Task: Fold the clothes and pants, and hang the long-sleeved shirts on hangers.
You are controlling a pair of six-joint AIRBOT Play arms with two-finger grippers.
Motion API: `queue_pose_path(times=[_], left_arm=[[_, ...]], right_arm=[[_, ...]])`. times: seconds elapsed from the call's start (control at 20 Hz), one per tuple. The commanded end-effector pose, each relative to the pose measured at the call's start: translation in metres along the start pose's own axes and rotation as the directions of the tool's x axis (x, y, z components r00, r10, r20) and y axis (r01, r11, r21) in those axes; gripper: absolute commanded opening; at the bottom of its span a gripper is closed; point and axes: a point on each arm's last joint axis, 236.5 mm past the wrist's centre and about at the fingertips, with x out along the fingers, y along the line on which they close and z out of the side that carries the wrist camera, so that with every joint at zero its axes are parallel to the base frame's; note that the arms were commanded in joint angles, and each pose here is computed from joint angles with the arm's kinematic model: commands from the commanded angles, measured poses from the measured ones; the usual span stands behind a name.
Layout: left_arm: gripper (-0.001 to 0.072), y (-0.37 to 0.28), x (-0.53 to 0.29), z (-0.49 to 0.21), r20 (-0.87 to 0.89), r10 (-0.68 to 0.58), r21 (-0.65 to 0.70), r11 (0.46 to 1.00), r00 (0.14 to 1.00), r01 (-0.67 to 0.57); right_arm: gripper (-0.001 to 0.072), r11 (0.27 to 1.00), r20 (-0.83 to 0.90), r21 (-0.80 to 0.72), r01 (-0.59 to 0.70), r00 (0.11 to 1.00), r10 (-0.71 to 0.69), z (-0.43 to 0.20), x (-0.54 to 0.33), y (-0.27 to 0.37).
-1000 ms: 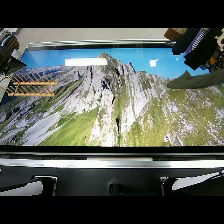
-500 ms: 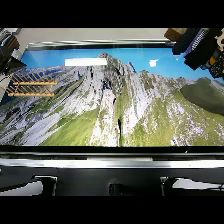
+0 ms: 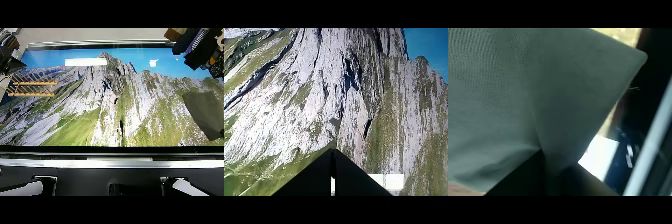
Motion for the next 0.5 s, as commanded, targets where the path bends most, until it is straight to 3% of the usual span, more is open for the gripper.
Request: queue_pose_path(times=[0.0,0.3,0.45], left_arm=[[0.0017,0.000,0.000,-0.002,-0.010,0.000,0.000,1.000,1.000,0.000],[0.0017,0.000,0.000,-0.004,-0.017,0.001,0.000,1.000,1.000,-0.001],[0.0017,0.000,0.000,-0.004,-0.017,0.001,0.000,1.000,1.000,-0.001]], right_arm=[[0.0029,0.984,-0.033,-0.098,0.149,0.988,-0.153,-0.013,0.000,-0.039],[0.0030,0.921,-0.075,-0.174,0.347,0.928,-0.364,-0.022,-0.014,-0.089],[0.0030,0.911,-0.084,-0.183,0.370,0.917,-0.389,-0.025,-0.016,-0.096]])
